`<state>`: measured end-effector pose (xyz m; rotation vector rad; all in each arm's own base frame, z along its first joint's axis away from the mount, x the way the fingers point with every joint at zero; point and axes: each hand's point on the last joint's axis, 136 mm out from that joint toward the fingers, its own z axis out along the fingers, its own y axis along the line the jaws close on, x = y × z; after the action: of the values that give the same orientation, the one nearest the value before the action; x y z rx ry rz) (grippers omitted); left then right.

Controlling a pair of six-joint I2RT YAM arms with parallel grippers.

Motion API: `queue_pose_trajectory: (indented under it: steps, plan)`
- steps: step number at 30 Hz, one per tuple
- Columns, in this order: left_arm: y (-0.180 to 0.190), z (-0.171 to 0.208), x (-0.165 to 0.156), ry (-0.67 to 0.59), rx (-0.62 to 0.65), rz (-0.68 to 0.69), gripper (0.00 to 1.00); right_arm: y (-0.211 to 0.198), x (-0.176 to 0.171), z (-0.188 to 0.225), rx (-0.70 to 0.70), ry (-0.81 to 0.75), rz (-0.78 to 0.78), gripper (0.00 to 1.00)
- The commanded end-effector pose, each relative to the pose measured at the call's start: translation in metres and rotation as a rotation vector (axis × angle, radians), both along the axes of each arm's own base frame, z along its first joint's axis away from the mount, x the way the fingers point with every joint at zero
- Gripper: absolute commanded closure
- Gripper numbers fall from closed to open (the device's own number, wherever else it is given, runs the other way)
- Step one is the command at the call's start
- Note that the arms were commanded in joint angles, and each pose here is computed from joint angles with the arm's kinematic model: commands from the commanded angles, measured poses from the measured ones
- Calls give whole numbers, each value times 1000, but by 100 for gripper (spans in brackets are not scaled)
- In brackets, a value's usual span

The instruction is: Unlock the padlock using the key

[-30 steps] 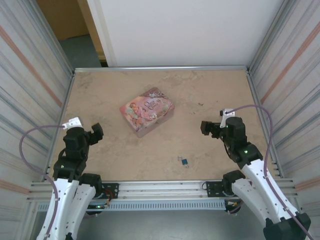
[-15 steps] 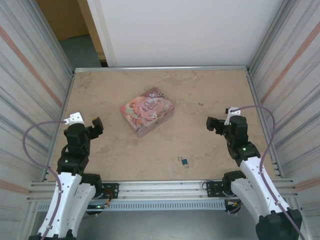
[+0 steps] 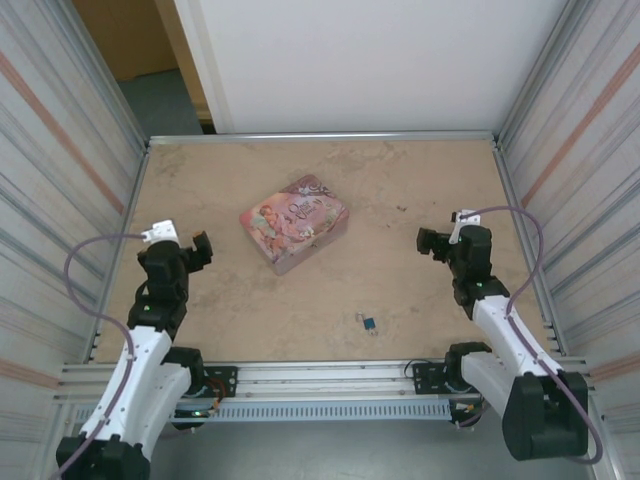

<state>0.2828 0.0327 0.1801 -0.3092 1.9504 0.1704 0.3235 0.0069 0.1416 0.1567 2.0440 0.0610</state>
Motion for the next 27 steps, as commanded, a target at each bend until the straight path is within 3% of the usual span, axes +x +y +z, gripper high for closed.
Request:
queue_pose_trajectory:
  steps: [1, 10, 27]
  plan:
    - [-4, 6, 15, -60, 39, -42, 1, -4, 17, 5, -12, -89, 11, 1]
    - [-14, -19, 41, -63, 69, -104, 1, -6, 39, -11, -92, -132, 51, 1]
    - [-31, -49, 79, -98, 84, -237, 1, -4, 55, -49, -45, -153, 118, 1]
